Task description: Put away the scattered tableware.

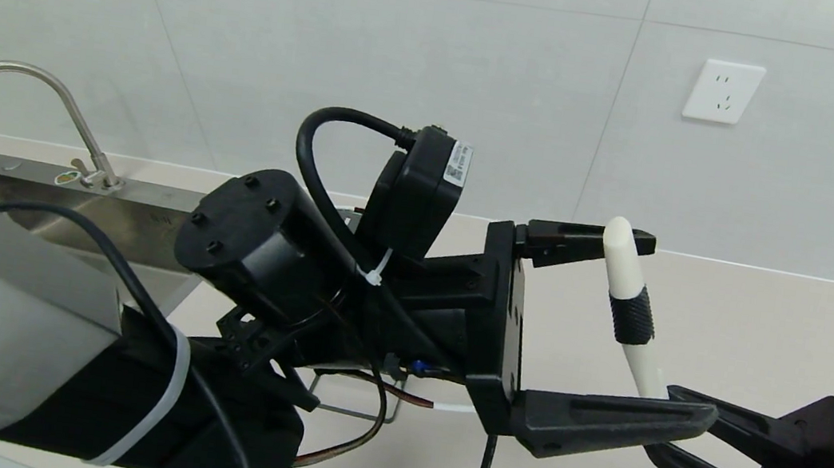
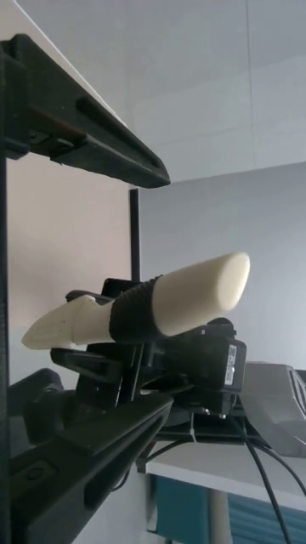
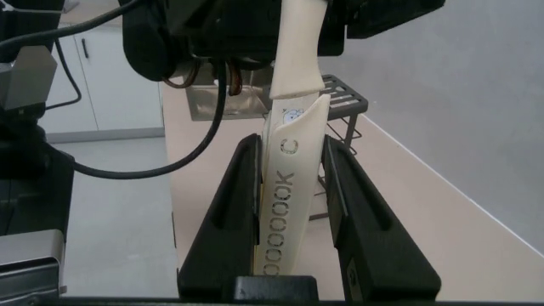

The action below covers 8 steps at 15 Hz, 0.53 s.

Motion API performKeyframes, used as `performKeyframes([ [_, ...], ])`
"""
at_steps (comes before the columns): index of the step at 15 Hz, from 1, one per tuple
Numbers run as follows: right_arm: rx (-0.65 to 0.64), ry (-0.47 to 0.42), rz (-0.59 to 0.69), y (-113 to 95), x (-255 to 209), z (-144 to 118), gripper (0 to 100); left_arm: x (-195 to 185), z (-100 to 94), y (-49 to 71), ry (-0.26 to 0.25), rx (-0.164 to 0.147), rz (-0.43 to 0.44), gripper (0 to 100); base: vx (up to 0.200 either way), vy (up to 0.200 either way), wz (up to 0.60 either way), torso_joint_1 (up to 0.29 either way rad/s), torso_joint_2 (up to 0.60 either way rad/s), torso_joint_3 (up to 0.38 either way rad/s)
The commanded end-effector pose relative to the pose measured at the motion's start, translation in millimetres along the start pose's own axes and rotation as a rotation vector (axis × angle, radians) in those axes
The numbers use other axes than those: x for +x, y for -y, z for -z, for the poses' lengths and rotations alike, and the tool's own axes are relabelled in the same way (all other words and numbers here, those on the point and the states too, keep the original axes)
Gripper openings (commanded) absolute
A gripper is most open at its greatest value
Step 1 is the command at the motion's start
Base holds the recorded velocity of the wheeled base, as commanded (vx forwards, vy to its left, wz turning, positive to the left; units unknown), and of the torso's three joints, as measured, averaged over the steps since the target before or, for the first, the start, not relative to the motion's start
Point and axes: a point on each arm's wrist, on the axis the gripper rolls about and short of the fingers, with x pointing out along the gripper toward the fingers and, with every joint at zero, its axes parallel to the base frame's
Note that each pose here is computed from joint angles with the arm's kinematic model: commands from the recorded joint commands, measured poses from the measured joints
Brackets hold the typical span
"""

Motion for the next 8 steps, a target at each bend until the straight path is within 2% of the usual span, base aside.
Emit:
performKeyframes([
  [1, 0.0, -0.002, 0.0, 0.3, 0.3, 0.5, 0, 1.5, -2.4, 2.1, 0.006, 0.004, 0.006, 0, 0.0, 0.0, 0.0, 0.0, 0.0, 0.0],
  [6, -0.015, 0.024, 0.006, 3.9, 4.9, -4.4, 0, 1.5, -2.4, 2.1, 0.006, 0.006, 0.006, 0, 0.0, 0.0, 0.0, 0.0, 0.0, 0.0],
  [7, -0.02, 0.032, 0.009, 5.4, 6.3, -6.0, 100, 1.5, -2.4, 2.1, 0.006, 0.006, 0.006, 0, 0.0, 0.0, 0.0, 0.0, 0.0, 0.0],
  [8, -0.007, 0.01, 0.004, 4.1, 5.8, -1.3, 100, 1.5, -2.4, 2.1, 0.006, 0.006, 0.006, 0, 0.0, 0.0, 0.0, 0.0, 0.0, 0.0],
])
